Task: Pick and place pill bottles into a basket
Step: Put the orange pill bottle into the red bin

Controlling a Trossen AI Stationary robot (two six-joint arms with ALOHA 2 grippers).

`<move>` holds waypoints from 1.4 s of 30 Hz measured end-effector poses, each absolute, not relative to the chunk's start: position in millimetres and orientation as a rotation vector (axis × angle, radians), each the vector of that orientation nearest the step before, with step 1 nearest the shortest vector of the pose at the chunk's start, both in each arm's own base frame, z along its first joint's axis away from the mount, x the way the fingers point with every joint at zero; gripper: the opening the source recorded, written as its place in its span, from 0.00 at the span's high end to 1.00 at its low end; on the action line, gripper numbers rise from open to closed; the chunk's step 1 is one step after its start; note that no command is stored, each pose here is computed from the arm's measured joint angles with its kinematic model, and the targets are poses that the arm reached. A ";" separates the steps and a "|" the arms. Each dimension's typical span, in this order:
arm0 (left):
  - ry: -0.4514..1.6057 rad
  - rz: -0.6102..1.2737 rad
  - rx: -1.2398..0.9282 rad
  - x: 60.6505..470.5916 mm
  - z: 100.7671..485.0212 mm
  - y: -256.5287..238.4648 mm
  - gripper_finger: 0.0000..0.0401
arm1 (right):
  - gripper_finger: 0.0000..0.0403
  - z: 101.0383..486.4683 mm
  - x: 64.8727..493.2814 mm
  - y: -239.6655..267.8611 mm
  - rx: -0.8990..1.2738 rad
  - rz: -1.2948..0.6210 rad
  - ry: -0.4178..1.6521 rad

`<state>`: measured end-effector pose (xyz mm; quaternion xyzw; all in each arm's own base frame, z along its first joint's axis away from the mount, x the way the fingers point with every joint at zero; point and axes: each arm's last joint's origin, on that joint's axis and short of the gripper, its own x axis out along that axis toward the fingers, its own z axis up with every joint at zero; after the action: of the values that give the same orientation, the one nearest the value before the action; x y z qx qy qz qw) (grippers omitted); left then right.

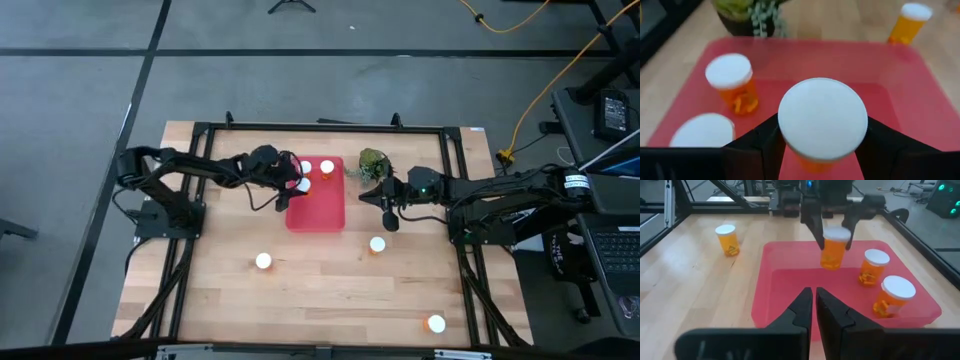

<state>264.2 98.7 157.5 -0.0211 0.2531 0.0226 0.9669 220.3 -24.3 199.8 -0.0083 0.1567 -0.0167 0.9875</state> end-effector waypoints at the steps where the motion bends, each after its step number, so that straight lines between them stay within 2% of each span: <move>1: 0.517 0.054 -0.042 265.5 154.5 99.5 0.51 | 0.93 199.8 220.3 -24.3 -0.022 -0.033 0.315; 16: 0.582 0.080 -0.028 271.2 130.5 102.3 0.51 | 0.93 199.5 220.2 -24.3 -0.029 -0.032 0.318; 42: 0.586 0.101 -0.038 272.1 128.4 102.8 0.49 | 0.93 199.4 220.2 -24.3 -0.032 -0.031 0.319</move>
<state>272.1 102.8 128.4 -0.0188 0.2885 0.0499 0.9560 220.2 -24.3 199.4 -0.0160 0.1587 -0.0154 0.9871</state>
